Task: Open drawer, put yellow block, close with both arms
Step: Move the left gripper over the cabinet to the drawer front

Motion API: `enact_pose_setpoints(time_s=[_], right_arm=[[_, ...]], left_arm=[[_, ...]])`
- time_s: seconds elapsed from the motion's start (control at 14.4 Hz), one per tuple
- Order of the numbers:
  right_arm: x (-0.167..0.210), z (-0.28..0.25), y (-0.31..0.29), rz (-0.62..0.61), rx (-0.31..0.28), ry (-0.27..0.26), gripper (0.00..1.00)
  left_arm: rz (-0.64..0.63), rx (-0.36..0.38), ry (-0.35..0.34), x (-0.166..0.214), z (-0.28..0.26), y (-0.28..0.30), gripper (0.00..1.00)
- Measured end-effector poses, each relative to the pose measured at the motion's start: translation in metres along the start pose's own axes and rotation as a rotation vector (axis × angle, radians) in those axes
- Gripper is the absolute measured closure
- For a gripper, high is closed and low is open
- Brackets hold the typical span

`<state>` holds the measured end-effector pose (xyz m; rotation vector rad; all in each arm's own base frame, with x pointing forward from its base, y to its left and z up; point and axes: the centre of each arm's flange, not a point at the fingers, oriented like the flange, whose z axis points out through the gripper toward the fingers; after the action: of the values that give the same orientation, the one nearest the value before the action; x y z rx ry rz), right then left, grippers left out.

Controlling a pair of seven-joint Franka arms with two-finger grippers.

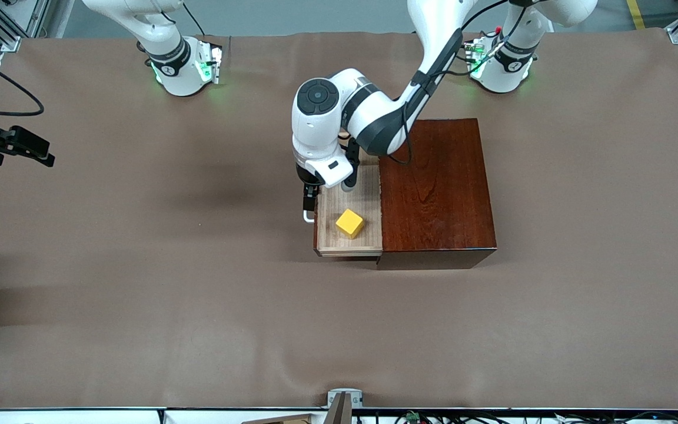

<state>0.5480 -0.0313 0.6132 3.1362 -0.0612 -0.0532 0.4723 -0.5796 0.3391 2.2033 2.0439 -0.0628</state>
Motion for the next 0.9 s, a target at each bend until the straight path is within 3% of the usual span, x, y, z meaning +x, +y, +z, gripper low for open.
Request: enact_pose_setpoints(time_s=[0.9], right_arm=[[0.0000, 0.0000, 0.0000, 0.000, 0.000, 0.000, 0.00]], left_arm=[[-0.042, -0.004, 0.025, -0.0076, 0.0061, -0.0059, 0.00]])
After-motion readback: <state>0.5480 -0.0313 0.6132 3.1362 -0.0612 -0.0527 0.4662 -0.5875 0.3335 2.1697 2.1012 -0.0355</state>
